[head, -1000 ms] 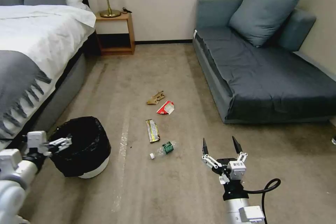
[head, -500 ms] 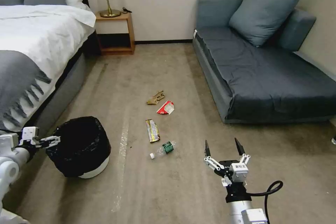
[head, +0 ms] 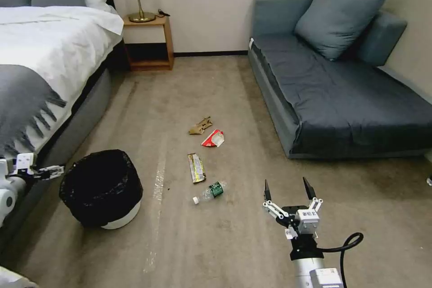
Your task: Pick up the trash bin, then pick up the garbage on the floor and place it into the trash bin.
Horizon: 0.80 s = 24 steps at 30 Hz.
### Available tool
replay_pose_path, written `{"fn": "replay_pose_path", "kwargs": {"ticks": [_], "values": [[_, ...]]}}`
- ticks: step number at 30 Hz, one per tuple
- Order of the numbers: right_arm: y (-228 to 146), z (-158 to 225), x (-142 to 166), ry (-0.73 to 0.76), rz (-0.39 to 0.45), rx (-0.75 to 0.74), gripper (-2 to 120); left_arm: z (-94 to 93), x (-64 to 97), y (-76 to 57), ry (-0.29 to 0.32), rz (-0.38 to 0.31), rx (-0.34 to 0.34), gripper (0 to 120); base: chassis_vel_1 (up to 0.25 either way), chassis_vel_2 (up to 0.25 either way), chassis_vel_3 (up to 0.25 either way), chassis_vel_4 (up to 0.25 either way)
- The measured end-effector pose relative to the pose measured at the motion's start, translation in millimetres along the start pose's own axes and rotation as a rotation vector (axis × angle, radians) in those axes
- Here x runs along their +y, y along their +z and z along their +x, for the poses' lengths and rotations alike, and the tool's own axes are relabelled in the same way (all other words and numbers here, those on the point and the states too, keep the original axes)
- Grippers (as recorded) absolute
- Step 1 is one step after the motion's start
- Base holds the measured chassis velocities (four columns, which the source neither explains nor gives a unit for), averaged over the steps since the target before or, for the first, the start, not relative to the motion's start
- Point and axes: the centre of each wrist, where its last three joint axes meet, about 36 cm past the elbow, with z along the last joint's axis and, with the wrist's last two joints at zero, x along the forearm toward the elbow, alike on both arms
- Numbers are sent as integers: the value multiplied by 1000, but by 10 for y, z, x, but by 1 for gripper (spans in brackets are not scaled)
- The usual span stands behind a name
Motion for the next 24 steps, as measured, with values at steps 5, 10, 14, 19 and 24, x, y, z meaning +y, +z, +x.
{"fn": "replay_pose_path", "kwargs": {"ticks": [5,10,14,19,24], "values": [[10,3,5,1,2,5,100,-145,-98,49,25,2,34,100,0,0,0,0],[12,7,0,2,4,7,100,-246,-143,30,39,35,63,100,0,0,0,0],[14,10,-10,4,7,9,100,-332,-175,12,36,50,97,100,0,0,0,0],[15,12,-17,5,9,11,100,-417,-185,10,43,39,128,100,0,0,0,0],[12,11,-4,5,7,12,100,-489,-199,50,42,34,148,100,0,0,0,0]]}}
